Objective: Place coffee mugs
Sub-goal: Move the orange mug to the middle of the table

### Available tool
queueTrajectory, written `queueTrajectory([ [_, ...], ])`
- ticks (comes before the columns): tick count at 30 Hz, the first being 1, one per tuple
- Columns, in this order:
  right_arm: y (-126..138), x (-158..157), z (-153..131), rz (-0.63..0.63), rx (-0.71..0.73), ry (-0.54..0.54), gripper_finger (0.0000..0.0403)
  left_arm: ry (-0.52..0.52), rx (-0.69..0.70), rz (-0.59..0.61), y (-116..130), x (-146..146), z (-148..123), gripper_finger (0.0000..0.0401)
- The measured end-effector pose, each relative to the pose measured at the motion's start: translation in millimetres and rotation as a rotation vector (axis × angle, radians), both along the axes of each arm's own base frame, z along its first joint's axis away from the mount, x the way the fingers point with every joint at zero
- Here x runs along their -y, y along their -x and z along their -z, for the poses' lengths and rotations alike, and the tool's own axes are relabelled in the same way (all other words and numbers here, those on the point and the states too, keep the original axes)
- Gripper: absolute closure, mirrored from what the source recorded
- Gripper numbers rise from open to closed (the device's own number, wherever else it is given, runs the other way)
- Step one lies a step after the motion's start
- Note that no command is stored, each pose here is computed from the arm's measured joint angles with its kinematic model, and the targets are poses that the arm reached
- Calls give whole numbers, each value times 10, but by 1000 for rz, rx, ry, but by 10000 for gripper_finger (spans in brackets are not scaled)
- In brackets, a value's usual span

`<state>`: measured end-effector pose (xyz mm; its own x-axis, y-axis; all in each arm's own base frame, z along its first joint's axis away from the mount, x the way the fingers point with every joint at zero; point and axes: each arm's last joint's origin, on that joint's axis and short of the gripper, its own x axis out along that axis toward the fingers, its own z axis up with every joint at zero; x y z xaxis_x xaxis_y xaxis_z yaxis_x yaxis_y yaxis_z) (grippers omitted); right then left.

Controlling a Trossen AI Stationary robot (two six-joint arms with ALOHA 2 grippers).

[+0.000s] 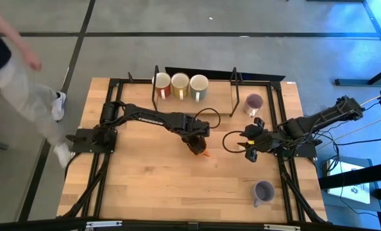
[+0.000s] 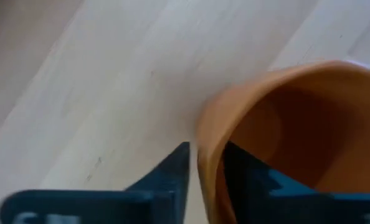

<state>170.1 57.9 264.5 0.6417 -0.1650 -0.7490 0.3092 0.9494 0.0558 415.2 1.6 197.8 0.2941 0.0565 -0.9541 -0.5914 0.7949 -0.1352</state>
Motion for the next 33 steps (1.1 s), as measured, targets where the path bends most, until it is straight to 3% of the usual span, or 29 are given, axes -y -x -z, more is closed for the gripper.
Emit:
queueTrajectory([
  [5, -1, 4, -2, 8, 5, 12, 223, -18, -9, 45, 6, -9, 0, 381],
  [10, -1, 5, -2, 10, 6, 14, 223, -27, -7, 79, 25, -8, -42, 378],
  [16, 2, 6, 0, 10, 3, 16, 223, -58, 69, 136, 130, -7, -375, 380],
  [23, 2, 6, 0, 6, 1, 19, 223, -120, 105, 281, 269, -10, -655, 380],
  [27, 2, 6, 0, 5, 1, 20, 223, -129, 101, 396, 267, -2, -646, 380],
  [33, 4, 7, 2, 5, -2, 21, 223, -94, 34, 443, 144, 11, -338, 380],
])
